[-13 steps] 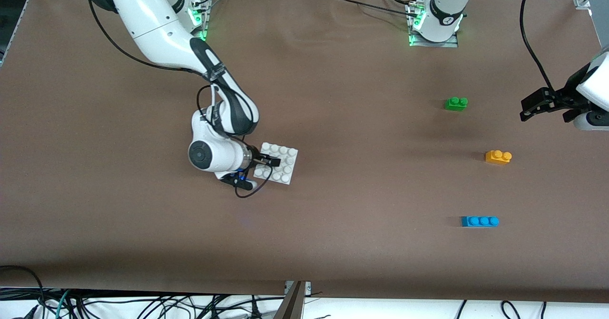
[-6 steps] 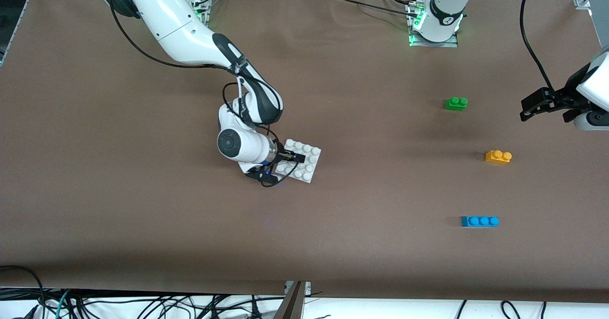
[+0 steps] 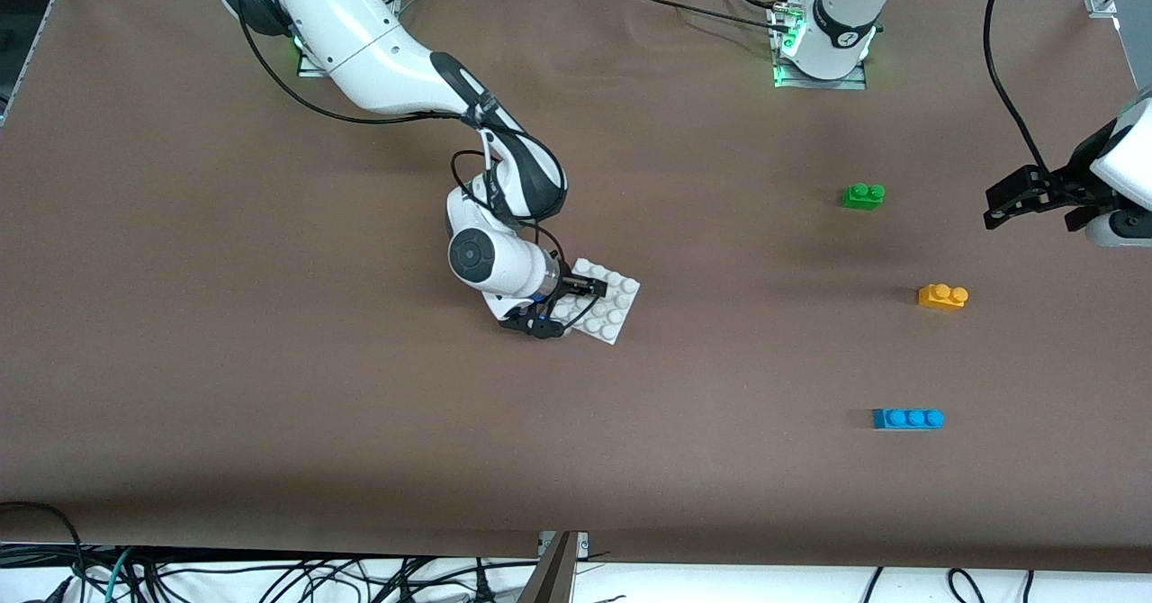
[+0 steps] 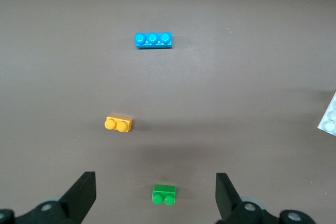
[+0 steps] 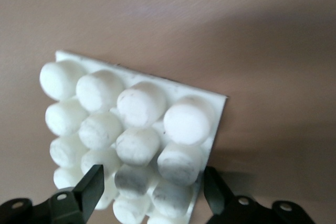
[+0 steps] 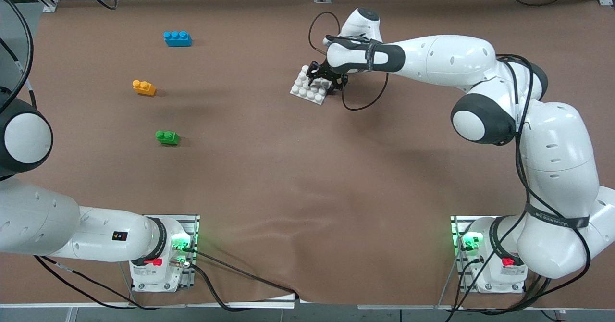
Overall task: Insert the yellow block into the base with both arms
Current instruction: 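Keep pushing the base plate toward the yellow brick with the right gripper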
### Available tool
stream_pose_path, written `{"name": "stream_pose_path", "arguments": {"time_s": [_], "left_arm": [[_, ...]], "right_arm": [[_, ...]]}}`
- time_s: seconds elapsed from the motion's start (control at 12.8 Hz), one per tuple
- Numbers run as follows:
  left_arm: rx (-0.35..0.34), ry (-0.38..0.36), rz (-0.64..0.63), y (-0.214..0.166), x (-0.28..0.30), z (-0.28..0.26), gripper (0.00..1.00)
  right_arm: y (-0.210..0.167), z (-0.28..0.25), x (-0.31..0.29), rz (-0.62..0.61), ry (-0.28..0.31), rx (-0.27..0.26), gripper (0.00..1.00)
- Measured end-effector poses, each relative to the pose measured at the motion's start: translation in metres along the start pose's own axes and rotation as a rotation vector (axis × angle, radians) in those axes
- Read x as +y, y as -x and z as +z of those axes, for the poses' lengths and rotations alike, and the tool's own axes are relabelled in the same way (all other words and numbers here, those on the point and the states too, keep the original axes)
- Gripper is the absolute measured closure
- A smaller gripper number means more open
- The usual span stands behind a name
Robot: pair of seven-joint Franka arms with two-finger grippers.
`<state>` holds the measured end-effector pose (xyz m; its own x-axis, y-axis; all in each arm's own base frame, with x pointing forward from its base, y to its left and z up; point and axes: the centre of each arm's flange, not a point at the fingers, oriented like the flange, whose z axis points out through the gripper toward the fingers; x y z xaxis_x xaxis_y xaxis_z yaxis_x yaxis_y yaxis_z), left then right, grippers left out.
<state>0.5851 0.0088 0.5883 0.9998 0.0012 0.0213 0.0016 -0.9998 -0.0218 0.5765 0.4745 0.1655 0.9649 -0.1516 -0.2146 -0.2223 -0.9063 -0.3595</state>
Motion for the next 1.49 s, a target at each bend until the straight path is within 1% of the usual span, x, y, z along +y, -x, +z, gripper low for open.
{"name": "stream_pose_path", "arguments": {"time_s": [0.16, 0.47, 0.78, 1.18, 1.49], "left_arm": [[0.0, 0.0, 0.0, 0.0, 0.0, 0.0, 0.0], [0.0, 0.0, 0.0, 0.0, 0.0, 0.0, 0.0], [0.001, 0.0, -0.003, 0.0, -0.002, 0.0, 0.0], [0.0, -0.001, -0.006, 0.0, -0.003, 0.0, 0.0], [0.0, -0.001, -0.009, 0.0, -0.005, 0.0, 0.0]], "right_arm": [[0.009, 0.007, -0.009, -0.019, -0.006, 0.011, 0.14], [0.02, 0.023, -0.021, -0.054, -0.032, 0.06, 0.15], [0.027, 0.028, -0.026, -0.094, -0.037, 0.07, 0.15], [0.057, 0.046, -0.049, -0.149, -0.059, 0.101, 0.15], [0.072, 0.052, -0.064, -0.178, -0.078, 0.117, 0.15]]}}
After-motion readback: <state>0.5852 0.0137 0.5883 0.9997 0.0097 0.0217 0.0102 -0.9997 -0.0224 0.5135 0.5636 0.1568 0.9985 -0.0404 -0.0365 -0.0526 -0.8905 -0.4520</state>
